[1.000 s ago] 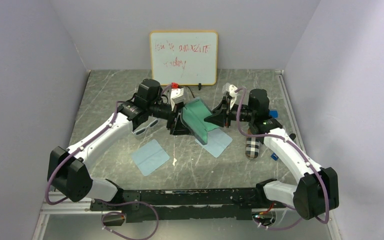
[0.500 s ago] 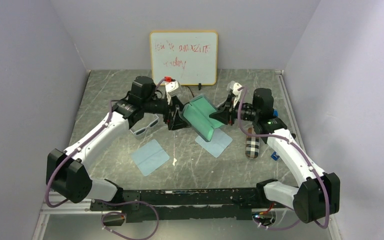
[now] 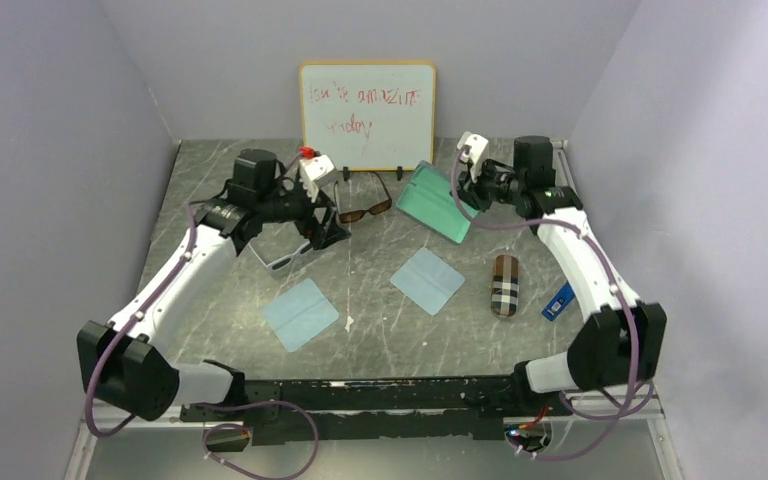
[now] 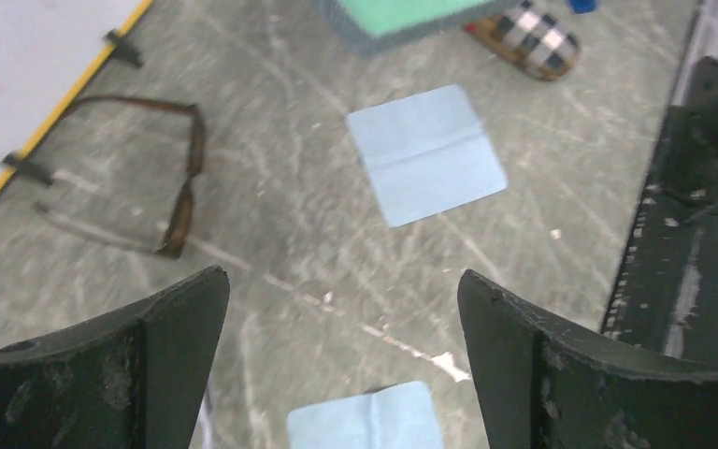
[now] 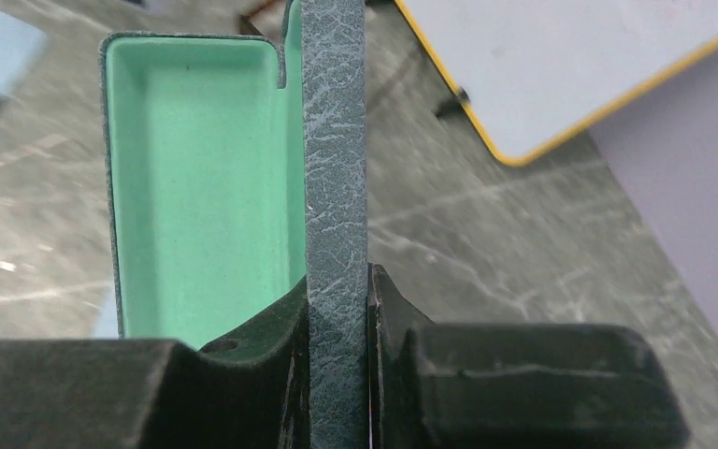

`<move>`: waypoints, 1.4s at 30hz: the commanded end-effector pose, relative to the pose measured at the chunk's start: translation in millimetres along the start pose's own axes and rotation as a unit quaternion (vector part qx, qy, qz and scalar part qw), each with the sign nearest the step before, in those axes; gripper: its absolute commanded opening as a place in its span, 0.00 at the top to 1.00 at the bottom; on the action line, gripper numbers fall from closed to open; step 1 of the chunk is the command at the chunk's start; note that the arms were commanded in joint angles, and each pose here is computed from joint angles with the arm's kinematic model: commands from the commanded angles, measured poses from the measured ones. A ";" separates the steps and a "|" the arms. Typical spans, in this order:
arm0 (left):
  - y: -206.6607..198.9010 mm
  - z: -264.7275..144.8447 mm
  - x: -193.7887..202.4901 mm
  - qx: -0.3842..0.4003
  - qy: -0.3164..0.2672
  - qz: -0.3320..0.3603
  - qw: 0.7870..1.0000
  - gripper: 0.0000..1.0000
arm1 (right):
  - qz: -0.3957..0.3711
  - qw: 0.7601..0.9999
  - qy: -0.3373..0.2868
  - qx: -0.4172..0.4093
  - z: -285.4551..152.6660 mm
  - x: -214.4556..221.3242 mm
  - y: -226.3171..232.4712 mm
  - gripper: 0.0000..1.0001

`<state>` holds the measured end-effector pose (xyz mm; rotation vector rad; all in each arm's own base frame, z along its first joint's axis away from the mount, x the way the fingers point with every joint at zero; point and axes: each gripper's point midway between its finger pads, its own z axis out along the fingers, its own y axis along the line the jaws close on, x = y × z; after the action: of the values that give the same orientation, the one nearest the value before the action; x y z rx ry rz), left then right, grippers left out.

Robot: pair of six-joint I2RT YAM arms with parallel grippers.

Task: Organize the sunglasses
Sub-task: Place the sunglasses case at the center of the board.

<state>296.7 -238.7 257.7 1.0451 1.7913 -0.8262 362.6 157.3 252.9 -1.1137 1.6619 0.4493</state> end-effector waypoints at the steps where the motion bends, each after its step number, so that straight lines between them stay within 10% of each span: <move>1: 16.4 -27.1 13.1 -0.050 0.008 0.019 0.999 0.04 | -0.062 0.996 0.067 0.018 3.4 31.2 -44.8 0.96; 29: 15.3 -77.2 55.2 -0.089 -0.030 -0.002 0.996 0.04 | -0.130 0.970 0.205 -0.006 93.8 191.6 -133.9 0.82; 35: 15.7 -78.8 57.4 -0.089 -0.034 -0.004 0.995 0.04 | -0.125 0.970 0.206 0.001 91.5 196.1 -141.7 0.49; 42: 14.7 -80.5 57.8 -0.085 -0.040 -0.005 0.996 0.03 | -0.115 0.973 0.198 0.000 90.8 192.3 -140.7 0.43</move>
<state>269.6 -142.2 224.0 0.8729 1.8257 -0.6692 513.7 65.1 63.3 -1.4603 1.8894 0.0845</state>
